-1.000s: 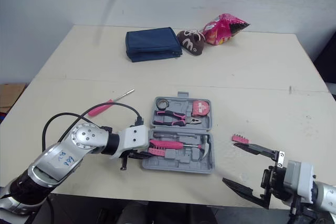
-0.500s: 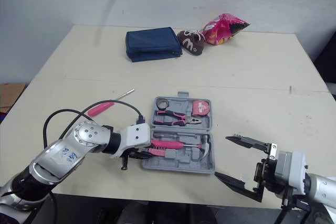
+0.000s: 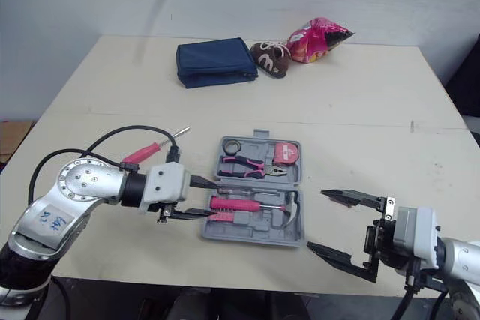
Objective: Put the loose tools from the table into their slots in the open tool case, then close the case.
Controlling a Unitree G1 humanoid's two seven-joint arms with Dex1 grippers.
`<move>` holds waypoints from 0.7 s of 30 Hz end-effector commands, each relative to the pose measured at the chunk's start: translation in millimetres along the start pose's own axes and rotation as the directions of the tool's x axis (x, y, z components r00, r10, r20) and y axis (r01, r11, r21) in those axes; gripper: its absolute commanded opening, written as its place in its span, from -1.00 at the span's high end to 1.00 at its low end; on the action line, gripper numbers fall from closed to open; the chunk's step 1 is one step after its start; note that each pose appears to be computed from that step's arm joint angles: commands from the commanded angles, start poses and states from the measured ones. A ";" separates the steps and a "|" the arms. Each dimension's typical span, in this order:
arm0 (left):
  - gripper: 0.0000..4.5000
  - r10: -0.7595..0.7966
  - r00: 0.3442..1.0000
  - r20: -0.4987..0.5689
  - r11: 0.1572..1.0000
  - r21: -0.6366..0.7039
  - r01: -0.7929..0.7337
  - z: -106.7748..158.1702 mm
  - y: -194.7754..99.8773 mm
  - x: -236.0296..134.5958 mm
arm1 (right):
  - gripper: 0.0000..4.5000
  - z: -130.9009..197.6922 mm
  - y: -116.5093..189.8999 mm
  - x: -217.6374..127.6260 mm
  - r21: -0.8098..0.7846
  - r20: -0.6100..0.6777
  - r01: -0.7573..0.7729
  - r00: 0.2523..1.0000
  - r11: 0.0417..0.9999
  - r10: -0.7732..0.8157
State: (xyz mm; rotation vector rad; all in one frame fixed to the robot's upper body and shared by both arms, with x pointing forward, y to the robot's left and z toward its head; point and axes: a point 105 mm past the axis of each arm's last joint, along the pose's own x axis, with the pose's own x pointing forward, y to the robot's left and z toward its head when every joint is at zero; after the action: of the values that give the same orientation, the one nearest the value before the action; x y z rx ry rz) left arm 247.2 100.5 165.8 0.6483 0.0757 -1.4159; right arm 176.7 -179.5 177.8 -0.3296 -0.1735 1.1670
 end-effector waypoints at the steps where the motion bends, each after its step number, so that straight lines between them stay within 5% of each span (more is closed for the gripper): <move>1: 0.46 -0.017 0.999 0.045 1.000 0.005 0.016 -8.4 -1.5 -4.9 | -1.00 4.2 -3.5 -0.5 -0.013 0.016 -0.005 1.000 1.000 0.005; 4: 0.98 -0.047 0.999 -0.013 0.998 0.035 0.048 -27.2 -4.7 -3.2 | -1.00 2.5 -6.6 -1.1 -0.015 0.018 0.009 1.000 1.000 -0.009; 21: 0.98 -0.061 0.996 -0.071 0.998 -0.028 0.060 -54.1 -10.6 11.1 | -1.00 -25.2 2.1 -13.6 0.010 0.004 0.046 0.999 0.999 -0.046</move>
State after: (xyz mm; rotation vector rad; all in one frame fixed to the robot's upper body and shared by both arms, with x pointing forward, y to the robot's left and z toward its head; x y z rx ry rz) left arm 255.2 117.0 112.8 0.6578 0.1721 -1.4621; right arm 181.0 -196.4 150.7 -0.2930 -0.1494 1.1136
